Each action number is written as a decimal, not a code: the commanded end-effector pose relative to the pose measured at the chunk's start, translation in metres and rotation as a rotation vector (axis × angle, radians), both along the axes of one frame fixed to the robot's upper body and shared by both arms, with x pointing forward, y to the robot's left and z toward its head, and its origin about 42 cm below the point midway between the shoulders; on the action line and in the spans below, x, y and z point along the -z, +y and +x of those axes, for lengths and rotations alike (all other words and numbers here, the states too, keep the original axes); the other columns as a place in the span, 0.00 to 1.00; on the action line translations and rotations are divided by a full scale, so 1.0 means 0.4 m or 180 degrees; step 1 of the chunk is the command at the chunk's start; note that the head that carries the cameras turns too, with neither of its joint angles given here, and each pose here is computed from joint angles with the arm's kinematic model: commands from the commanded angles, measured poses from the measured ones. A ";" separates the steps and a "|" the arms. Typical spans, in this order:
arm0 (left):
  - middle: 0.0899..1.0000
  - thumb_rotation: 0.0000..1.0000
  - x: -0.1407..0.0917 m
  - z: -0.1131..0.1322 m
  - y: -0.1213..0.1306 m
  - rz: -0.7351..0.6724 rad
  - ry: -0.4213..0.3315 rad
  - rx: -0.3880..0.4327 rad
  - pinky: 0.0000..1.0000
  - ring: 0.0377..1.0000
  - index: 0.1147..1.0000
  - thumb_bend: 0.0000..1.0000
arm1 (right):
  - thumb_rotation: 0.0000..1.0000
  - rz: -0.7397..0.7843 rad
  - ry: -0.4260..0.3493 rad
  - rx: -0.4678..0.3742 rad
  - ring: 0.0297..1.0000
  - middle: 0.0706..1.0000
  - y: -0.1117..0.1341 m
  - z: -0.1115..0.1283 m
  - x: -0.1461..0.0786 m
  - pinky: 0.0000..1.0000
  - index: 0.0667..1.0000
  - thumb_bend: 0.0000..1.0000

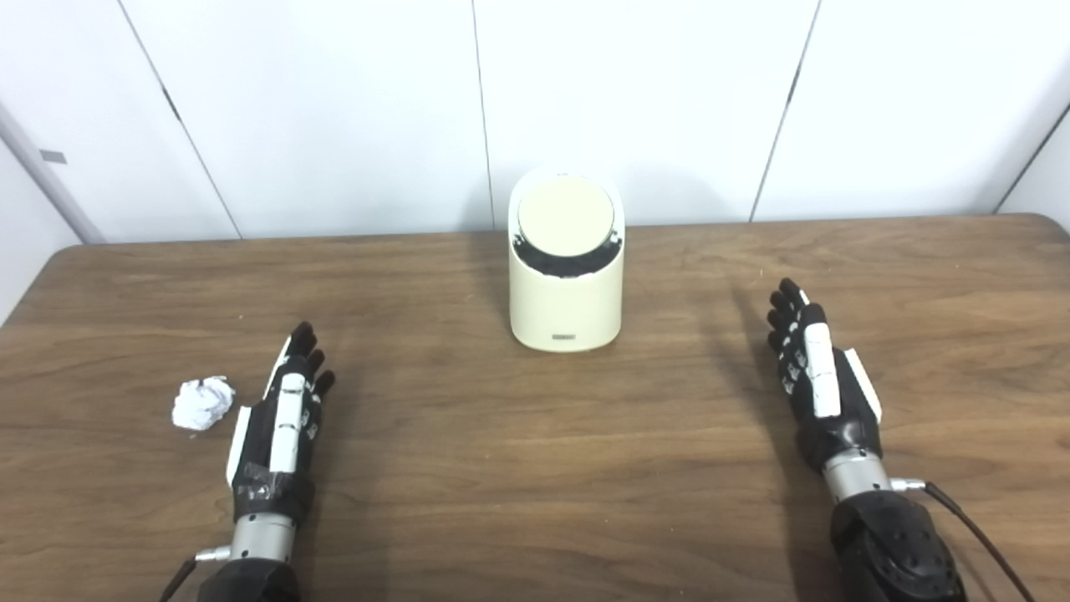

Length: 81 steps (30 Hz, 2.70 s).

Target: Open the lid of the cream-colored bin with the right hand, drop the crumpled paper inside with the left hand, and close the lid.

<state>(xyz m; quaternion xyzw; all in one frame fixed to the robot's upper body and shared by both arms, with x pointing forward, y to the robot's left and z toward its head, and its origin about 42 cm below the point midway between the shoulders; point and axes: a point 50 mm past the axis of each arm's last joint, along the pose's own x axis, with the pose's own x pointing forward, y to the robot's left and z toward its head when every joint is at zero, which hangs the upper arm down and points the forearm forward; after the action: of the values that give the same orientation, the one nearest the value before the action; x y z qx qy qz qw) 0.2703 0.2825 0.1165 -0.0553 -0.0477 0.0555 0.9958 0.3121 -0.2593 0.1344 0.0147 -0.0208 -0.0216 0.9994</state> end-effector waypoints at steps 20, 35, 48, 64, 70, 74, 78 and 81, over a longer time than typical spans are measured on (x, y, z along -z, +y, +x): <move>1.00 0.82 -0.019 0.011 0.010 0.0032 -0.0079 0.0011 1.00 1.00 0.98 0.50 | 1.00 0.0045 -0.0090 -0.0030 0.98 0.98 0.005 0.008 -0.015 1.00 0.97 0.54; 1.00 0.82 -0.005 0.012 0.009 0.0074 -0.0060 0.0009 1.00 1.00 0.98 0.51 | 0.95 -0.0129 -0.0251 -0.0025 0.97 0.95 0.005 0.057 -0.056 1.00 0.95 0.56; 1.00 0.84 0.007 0.005 0.003 0.0096 -0.0057 0.0038 1.00 1.00 0.99 0.48 | 0.58 -0.0511 -0.0655 -0.0163 0.93 0.95 0.025 0.148 -0.201 0.90 0.93 0.62; 1.00 0.82 0.037 -0.007 -0.002 0.0075 -0.0039 0.0028 1.00 1.00 0.99 0.45 | 0.58 -0.0845 -0.0809 -0.0379 0.94 0.95 0.071 0.200 -0.303 0.91 0.91 0.65; 1.00 0.81 0.046 -0.009 -0.004 0.0057 -0.0052 0.0007 1.00 1.00 0.98 0.43 | 0.59 -0.1158 -0.0861 -0.0406 0.92 0.94 0.084 0.216 -0.329 0.88 0.92 0.74; 0.99 0.81 0.050 -0.008 -0.006 0.0062 -0.0043 -0.0008 1.00 1.00 0.98 0.43 | 0.55 -0.1347 -0.0886 -0.0389 0.93 0.93 0.091 0.227 -0.349 0.90 0.93 0.79; 1.00 0.82 0.054 -0.008 -0.006 0.0074 -0.0047 -0.0002 1.00 1.00 0.98 0.42 | 0.52 -0.1613 -0.0858 -0.0403 0.93 0.92 0.105 0.235 -0.387 0.91 0.93 0.79; 1.00 0.82 0.058 -0.008 -0.007 0.0082 -0.0055 -0.0001 1.00 1.00 0.98 0.42 | 0.49 -0.1677 -0.0837 -0.0442 0.94 0.92 0.110 0.247 -0.405 0.92 0.92 0.81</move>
<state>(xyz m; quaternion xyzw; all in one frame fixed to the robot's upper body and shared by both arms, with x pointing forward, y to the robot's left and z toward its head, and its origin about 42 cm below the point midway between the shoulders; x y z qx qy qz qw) 0.2735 0.2804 0.1129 -0.0471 -0.0773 0.0524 0.9945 0.4053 -0.2179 0.2639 -0.2305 -0.1074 0.0569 0.9654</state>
